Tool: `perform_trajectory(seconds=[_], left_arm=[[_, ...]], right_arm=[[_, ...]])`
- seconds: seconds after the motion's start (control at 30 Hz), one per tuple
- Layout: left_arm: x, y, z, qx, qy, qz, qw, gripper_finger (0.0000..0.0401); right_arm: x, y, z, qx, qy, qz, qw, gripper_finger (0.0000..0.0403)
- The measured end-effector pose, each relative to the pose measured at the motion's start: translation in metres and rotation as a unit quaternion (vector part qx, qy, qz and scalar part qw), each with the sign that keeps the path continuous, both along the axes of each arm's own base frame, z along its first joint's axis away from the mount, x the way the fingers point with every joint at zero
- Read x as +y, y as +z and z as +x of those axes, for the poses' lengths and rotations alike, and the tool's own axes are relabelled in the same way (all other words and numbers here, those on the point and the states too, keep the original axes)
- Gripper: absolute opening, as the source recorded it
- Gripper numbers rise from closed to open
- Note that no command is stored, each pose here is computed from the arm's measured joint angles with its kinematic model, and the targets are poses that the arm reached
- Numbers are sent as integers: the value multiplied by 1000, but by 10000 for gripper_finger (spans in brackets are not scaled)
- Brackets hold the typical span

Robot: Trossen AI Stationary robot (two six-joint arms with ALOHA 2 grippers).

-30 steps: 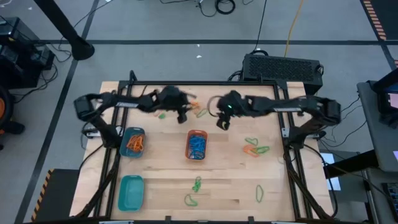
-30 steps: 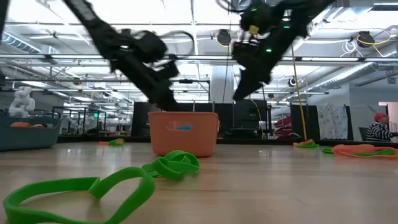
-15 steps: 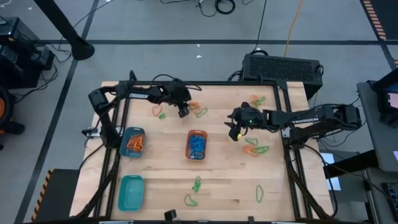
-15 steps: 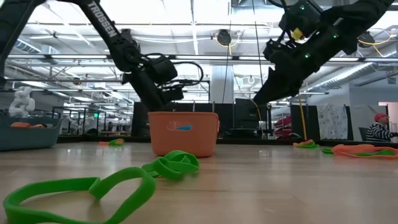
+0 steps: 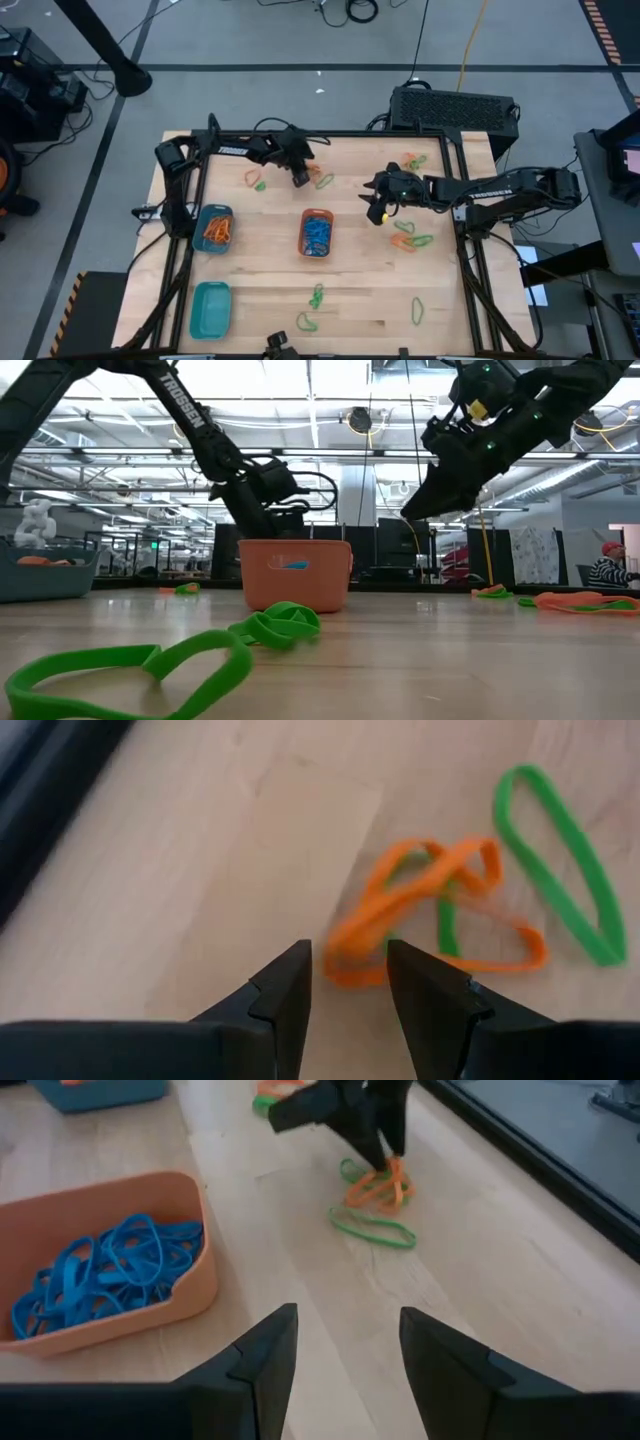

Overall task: Sort rubber bands into baskets
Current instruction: Put the orange rubber band into the blue bin

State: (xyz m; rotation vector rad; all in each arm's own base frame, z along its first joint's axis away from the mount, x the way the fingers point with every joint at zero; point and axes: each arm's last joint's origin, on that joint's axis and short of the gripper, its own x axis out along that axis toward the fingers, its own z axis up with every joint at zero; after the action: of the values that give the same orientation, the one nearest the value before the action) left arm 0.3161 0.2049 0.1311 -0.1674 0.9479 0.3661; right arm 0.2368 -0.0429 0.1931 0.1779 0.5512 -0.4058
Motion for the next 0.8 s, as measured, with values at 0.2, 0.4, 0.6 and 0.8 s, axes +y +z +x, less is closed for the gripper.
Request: perform_trajectory(seconds=[0.2,0.4,0.6,0.8], left_arm=[[2,-1,-1,19,-7,-1,1000,131],[9,0,9,41,-23,-4,999,116],[14,0,20,85,-34,0,996,86],[12,2,18,106,-43,-8,993,11]], right_arm=[[0,2,1,-8,3,-6,1000,169],[0,2,2,-10,6,-11,1000,169],[0,4,3,-19,12,-21,1000,169],[0,5,3,-22,24,-16,999,169]])
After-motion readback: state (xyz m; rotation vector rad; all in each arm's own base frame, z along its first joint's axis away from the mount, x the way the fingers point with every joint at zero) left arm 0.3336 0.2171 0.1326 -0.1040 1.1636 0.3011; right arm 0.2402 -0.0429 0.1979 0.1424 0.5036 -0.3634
